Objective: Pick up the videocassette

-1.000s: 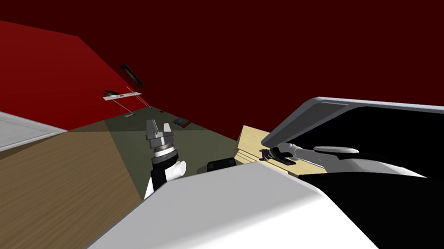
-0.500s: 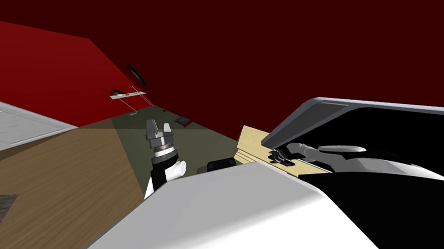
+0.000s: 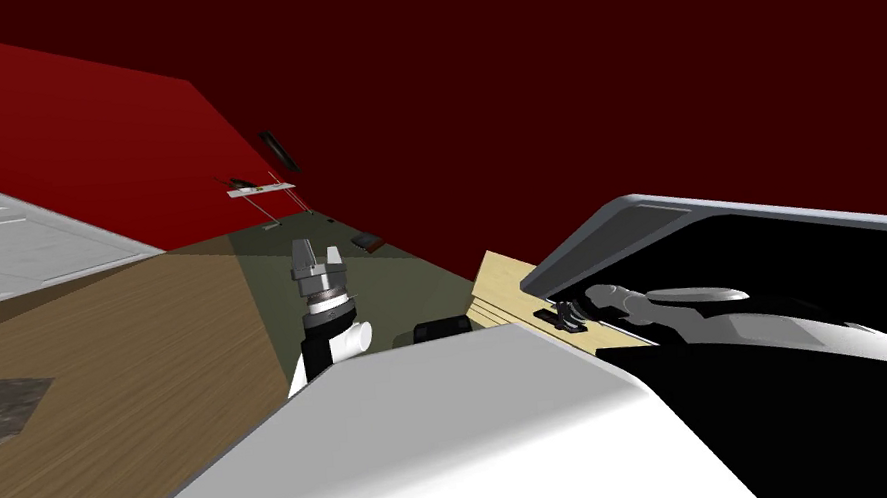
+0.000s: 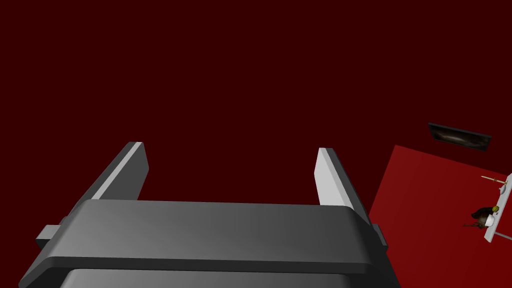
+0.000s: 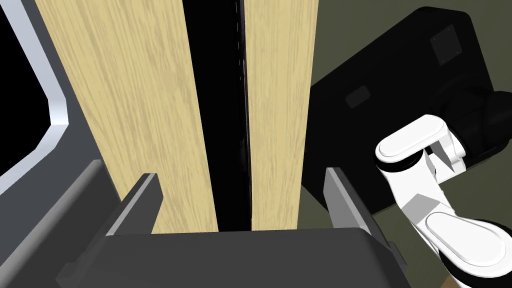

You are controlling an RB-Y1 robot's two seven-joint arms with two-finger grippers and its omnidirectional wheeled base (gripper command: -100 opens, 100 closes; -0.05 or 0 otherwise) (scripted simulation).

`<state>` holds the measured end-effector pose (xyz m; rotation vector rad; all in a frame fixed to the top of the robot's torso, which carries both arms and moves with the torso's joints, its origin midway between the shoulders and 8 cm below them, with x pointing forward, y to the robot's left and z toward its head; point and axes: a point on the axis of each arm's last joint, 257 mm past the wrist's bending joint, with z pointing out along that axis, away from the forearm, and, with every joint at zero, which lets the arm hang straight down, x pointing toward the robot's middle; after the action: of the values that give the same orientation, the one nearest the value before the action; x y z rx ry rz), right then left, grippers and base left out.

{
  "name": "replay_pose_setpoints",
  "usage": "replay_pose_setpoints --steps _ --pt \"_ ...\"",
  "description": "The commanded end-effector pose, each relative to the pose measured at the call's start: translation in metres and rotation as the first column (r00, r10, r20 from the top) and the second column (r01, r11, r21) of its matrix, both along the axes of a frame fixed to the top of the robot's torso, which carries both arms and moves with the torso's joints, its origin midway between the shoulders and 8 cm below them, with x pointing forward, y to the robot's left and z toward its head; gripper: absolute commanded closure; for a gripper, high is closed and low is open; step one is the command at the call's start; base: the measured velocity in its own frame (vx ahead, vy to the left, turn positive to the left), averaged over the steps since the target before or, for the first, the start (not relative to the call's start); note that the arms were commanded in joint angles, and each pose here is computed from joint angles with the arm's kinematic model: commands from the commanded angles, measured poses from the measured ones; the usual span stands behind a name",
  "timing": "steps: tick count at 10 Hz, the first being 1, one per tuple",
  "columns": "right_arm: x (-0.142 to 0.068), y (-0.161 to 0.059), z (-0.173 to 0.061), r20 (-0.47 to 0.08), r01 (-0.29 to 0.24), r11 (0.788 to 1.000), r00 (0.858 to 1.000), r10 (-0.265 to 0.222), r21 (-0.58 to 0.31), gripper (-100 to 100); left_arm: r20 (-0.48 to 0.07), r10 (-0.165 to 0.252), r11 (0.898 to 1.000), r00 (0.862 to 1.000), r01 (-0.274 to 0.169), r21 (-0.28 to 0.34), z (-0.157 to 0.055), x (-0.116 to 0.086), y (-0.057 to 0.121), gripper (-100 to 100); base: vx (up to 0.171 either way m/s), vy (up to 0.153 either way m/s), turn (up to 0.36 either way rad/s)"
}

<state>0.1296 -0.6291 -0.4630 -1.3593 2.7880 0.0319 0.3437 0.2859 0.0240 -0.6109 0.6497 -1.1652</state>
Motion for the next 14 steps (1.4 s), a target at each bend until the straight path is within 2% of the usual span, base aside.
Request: replay_pose_setpoints --steps 1,2,3,5,6,7,11,12,13,14 --pt "0.0 0.0 0.0 0.0 0.0 1.0 1.0 0.0 0.0 -100 0.0 0.0 1.0 1.0 0.0 0.0 0.0 0.0 0.0 0 0.0 0.0 0.0" --pt "0.0 0.0 0.0 -0.001 -0.001 1.0 1.0 0.001 0.0 0 0.0 0.0 1.0 1.0 0.0 0.0 0.0 0.0 0.0 0 0.0 0.0 0.0" --pt "-0.004 0.006 -0.012 -0.002 0.004 1.0 1.0 -0.004 -0.001 -100 0.0 0.0 1.0 1.0 0.0 0.0 0.0 0.0 0.0 0 -0.008 -0.012 0.034" --pt "-0.008 0.011 -0.022 -0.003 0.008 1.0 1.0 -0.008 -0.001 -100 0.0 0.0 1.0 1.0 0.0 0.0 0.0 0.0 0.0 0 -0.01 -0.012 0.035" --pt "-0.007 0.009 -0.019 -0.003 0.008 1.0 1.0 -0.008 0.0 -100 0.0 0.0 1.0 1.0 0.0 0.0 0.0 0.0 0.0 0 -0.005 -0.005 0.009" --pt "-0.007 0.009 -0.02 -0.002 0.007 1.0 1.0 -0.007 -0.001 100 0.0 0.0 1.0 1.0 0.0 0.0 0.0 0.0 0.0 0 0.0 0.0 0.0" --pt "-0.007 0.009 -0.02 -0.002 0.008 1.0 1.0 -0.008 -0.001 100 0.0 0.0 1.0 1.0 0.0 0.0 0.0 0.0 0.0 0 0.0 0.0 0.0" --pt "-0.007 0.009 -0.02 -0.002 0.008 1.0 1.0 -0.008 -0.001 0 0.0 0.0 1.0 1.0 0.0 0.0 0.0 0.0 0.0 0 0.0 0.0 0.0" --pt "-0.004 0.005 -0.01 -0.002 0.003 1.0 1.0 -0.003 0.0 100 0.0 0.0 1.0 1.0 0.0 0.0 0.0 0.0 0.0 0 0.015 0.003 -0.034" --pt "0.0 0.0 0.0 -0.001 -0.001 1.0 1.0 0.001 0.0 100 0.0 0.0 1.0 1.0 0.0 0.0 0.0 0.0 0.0 0 0.012 0.02 -0.057"
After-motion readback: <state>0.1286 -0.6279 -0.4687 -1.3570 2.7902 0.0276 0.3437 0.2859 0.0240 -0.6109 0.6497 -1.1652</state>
